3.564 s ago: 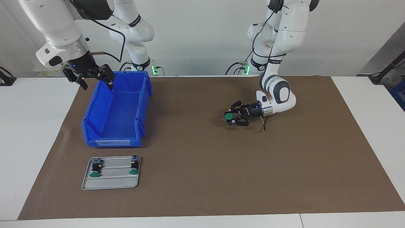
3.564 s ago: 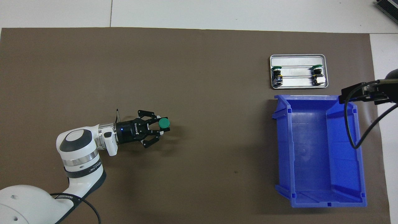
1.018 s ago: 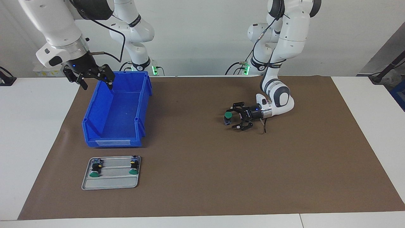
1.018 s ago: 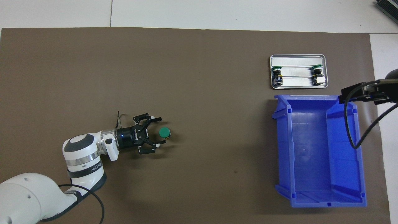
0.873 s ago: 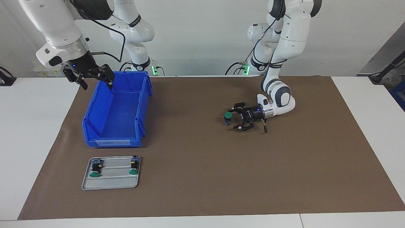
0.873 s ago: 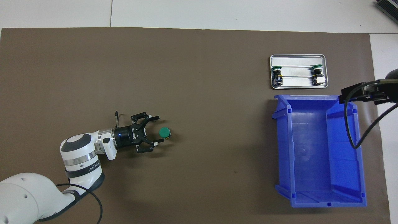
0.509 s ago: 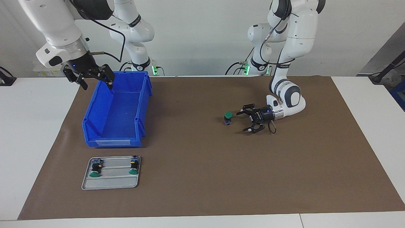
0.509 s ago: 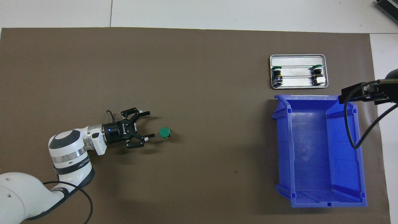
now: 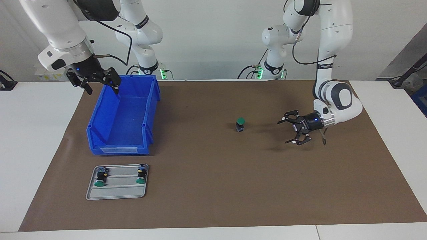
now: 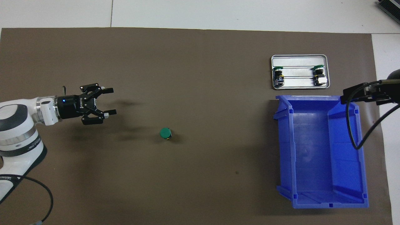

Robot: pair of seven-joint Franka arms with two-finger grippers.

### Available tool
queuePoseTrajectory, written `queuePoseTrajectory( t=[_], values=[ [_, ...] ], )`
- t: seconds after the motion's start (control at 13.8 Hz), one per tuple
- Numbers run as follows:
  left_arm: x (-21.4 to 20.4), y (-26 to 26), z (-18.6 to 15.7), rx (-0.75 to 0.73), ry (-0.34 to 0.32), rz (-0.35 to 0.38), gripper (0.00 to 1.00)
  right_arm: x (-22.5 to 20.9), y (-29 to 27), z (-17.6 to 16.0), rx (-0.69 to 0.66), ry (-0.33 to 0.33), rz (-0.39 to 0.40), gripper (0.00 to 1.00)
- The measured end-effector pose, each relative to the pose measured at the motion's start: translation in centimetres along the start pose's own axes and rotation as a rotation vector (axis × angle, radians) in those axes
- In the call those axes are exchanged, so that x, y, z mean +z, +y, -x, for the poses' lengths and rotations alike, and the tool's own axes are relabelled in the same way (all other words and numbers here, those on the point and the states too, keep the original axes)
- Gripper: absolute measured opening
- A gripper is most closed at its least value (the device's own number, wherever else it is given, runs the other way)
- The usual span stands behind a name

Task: Place and press button with both arms
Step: 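Open the left gripper and withdraw it to the rest pose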

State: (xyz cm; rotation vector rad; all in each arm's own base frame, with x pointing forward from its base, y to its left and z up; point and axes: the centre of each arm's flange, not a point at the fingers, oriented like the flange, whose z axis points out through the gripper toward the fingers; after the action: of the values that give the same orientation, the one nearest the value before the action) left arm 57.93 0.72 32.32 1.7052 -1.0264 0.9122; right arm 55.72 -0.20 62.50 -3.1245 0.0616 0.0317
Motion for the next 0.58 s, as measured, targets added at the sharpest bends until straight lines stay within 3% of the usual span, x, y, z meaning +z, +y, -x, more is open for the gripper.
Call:
queuePoseTrajectory(
  t=[0.29,0.58],
  values=[
    [-4.3,0.7,-12.2,-0.158,-0.261,-0.065,0.98,0.0,0.0,0.0,0.000,0.000,0.000,1.00],
    [-1.9,6.3,-22.5,-0.304,-0.557,-0.234,1.00,0.0,0.0,0.0,0.000,0.000,0.000,1.00]
  ],
)
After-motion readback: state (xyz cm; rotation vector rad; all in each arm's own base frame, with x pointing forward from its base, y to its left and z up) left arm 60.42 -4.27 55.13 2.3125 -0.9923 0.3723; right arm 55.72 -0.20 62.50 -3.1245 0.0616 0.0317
